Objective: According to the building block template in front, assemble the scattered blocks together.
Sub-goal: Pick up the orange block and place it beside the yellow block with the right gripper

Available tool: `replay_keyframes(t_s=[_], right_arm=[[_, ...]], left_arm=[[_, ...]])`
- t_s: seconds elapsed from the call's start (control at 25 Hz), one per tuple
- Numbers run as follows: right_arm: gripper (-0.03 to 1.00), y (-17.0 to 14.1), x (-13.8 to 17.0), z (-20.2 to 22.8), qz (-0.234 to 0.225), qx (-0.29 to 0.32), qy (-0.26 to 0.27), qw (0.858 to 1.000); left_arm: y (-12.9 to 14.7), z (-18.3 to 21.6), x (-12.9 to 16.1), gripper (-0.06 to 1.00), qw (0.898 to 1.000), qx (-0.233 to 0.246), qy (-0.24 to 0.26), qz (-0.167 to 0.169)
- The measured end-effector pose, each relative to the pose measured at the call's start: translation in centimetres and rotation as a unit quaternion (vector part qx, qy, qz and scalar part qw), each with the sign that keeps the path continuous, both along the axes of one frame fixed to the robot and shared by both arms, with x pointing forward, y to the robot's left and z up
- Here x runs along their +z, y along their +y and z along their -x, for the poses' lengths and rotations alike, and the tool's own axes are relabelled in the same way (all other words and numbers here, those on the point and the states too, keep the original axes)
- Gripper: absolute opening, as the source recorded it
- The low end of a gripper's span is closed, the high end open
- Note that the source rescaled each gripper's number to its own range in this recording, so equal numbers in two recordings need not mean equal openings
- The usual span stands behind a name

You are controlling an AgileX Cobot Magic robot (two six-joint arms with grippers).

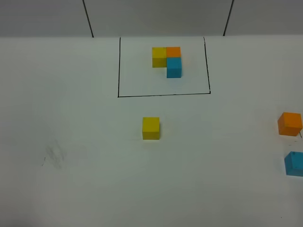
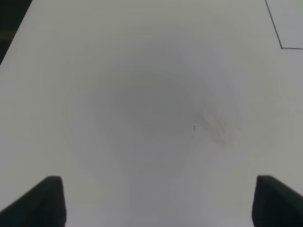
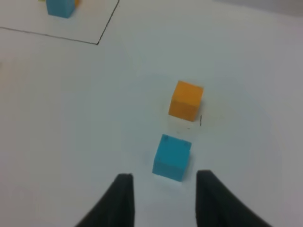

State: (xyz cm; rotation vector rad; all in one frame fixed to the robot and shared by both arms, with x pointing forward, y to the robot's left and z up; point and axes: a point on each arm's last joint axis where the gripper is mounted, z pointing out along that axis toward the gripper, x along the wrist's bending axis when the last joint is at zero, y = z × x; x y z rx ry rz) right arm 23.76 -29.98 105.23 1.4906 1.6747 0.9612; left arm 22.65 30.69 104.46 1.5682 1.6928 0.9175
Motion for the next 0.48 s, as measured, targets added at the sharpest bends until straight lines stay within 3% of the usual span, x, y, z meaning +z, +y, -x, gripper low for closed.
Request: replay_keyframes(t_s=[0.08,0.2,0.4,0.48], right_arm=[[0.15,0.1,0.2,-1.1,-0.033,-0.025,0.029,0.999],[0.35,0.3,1.3,-4.0,-0.066,-0.053,0.056,0.995],[0.81,1.0,1.8,-10.8,-0.068,-0.068,0.12,0.988],[0.92,1.3,1.7,-13.9,-0.063,-0.072,0.143,0.985]], left_arm=[[0.0,0.0,0.0,0.68,1.0,0.0,0.0,0.0],[0.0,0.0,0.0,0.68,1.0,0.0,0.0,0.0],[0.0,0.0,0.0,0.68,1.0,0.0,0.0,0.0],[0.0,0.0,0.0,0.68,1.0,0.0,0.0,0.0]])
